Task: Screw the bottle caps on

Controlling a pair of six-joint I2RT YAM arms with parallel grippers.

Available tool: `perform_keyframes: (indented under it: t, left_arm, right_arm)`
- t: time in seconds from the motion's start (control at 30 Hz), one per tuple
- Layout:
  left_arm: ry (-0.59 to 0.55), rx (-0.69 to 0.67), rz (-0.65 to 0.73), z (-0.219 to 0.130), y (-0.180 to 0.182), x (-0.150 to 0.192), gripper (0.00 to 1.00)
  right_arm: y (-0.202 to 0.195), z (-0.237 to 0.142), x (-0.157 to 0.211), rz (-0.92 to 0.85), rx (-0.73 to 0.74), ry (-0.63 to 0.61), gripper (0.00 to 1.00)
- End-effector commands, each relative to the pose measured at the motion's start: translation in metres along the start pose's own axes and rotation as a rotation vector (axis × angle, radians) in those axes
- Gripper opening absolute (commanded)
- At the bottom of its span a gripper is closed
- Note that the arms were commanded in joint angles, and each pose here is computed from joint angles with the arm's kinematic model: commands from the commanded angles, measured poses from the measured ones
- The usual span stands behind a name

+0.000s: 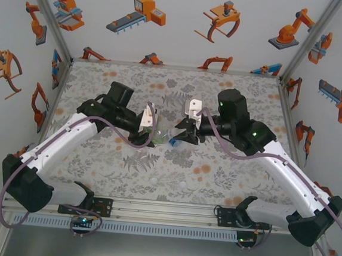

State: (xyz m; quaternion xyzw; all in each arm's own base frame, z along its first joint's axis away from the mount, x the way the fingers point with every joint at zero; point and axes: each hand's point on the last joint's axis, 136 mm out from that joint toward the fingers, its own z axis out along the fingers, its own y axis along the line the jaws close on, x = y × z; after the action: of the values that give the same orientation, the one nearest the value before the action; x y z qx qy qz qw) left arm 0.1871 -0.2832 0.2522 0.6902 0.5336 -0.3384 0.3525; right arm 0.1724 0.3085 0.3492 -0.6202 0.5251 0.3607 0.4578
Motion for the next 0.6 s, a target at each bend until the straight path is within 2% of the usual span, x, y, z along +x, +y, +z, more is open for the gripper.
perform_keyframes:
  t: [0.0, 0.37, 0.57]
  left_arm:
    - [-0.090, 0.054, 0.040, -0.005, -0.008, -0.025, 0.00]
    - [-0.123, 0.084, 0.055, -0.008, -0.015, -0.031, 0.00]
    - [-0.124, 0.082, 0.062, -0.008, -0.015, -0.032, 0.00]
  right_arm:
    - [0.003, 0.004, -0.007, -0.049, -0.023, -0.009, 0.08]
    - [0.017, 0.013, -0.005, -0.100, -0.141, -0.033, 0.05]
    - [0.006, 0.019, -0.001, -0.025, -0.109, -0.010, 0.00]
